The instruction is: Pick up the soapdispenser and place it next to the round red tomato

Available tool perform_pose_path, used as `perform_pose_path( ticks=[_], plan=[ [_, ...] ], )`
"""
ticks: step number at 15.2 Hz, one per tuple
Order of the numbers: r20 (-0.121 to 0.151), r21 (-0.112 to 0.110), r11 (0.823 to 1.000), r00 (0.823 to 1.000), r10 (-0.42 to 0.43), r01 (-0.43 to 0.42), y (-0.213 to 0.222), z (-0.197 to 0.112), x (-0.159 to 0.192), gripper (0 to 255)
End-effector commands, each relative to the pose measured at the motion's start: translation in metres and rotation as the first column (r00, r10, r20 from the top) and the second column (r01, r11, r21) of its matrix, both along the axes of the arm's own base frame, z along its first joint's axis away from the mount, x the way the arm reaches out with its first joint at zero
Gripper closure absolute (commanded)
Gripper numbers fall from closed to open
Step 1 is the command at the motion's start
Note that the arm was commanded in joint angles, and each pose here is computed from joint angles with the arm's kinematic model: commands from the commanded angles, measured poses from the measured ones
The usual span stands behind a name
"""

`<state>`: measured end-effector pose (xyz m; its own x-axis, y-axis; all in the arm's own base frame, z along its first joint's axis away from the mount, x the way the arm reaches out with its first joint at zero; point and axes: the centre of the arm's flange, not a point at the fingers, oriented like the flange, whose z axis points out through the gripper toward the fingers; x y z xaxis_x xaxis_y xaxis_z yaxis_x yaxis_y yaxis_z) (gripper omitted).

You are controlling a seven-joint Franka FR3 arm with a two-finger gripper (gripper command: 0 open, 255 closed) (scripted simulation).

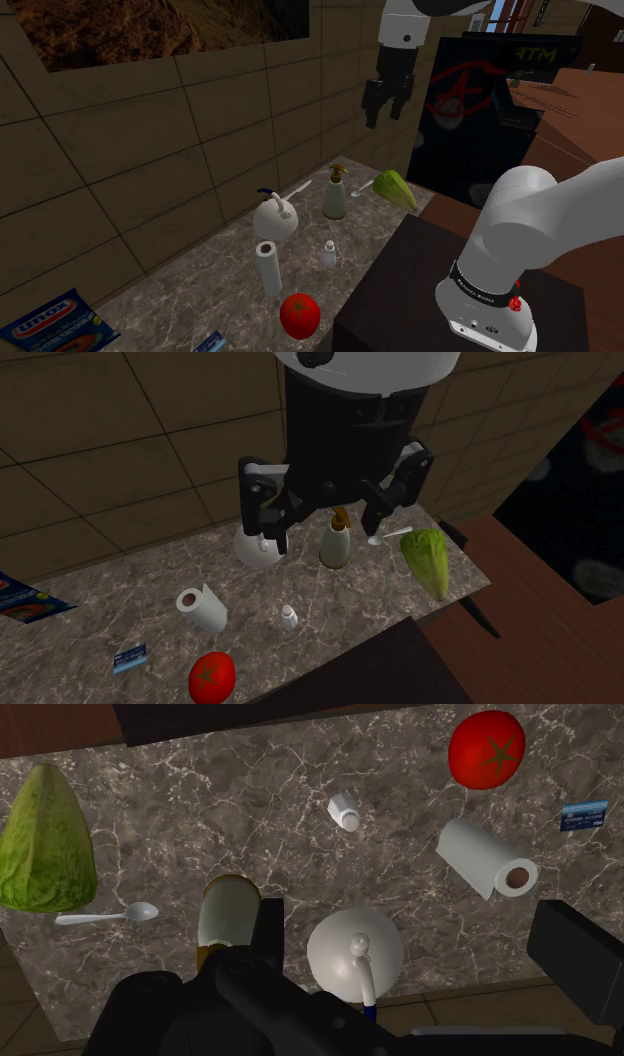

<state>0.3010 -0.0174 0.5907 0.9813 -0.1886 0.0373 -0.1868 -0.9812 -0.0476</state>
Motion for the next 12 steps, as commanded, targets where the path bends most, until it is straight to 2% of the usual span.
perform_pose_path(
  ticks=[1,12],
  plan=[
    [0.0,0.0,1.0,1.0,0.0,0.0,0.0,0.0,0.0,0],
    [0.007,-0.012,1.0,1.0,-0.002,0.002,-0.062,-0.104,0.077,0]
  ],
)
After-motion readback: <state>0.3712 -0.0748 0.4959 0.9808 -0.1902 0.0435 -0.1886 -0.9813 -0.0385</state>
